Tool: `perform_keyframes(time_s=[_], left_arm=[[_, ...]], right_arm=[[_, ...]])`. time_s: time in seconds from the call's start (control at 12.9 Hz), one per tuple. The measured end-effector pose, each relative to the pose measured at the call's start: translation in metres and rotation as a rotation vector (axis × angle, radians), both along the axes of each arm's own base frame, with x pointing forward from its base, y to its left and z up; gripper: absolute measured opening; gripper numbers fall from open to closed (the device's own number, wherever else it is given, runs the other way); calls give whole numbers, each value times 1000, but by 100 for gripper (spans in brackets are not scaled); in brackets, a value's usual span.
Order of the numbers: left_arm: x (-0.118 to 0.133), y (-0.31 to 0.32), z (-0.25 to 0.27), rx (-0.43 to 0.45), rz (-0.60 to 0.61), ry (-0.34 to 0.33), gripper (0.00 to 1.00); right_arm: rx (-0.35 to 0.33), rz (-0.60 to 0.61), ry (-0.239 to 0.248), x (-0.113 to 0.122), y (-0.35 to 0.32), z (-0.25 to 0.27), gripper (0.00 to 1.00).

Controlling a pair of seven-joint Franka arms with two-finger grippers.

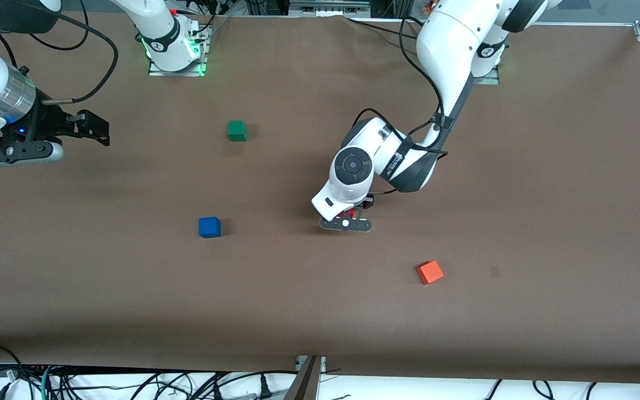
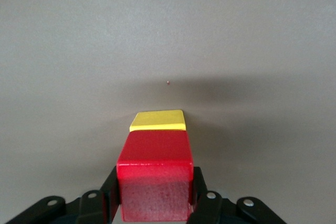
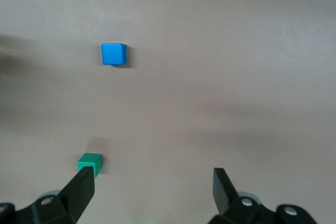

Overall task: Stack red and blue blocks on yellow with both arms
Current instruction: 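Lower the red block onto the yellow block with the left gripper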

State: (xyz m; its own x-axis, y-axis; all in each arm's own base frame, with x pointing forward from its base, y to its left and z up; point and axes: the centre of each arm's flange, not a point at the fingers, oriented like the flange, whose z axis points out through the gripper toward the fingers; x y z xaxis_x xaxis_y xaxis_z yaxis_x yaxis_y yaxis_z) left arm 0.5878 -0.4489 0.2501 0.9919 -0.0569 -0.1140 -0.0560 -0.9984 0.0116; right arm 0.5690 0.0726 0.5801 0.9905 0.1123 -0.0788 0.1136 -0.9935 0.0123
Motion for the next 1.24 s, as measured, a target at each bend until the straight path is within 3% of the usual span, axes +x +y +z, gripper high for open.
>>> perform_keyframes(time_s=[1.24], left_arm=[[7, 6, 0, 12, 17, -2, 56]], right_arm=[[1, 6, -7, 0, 3, 1, 100]])
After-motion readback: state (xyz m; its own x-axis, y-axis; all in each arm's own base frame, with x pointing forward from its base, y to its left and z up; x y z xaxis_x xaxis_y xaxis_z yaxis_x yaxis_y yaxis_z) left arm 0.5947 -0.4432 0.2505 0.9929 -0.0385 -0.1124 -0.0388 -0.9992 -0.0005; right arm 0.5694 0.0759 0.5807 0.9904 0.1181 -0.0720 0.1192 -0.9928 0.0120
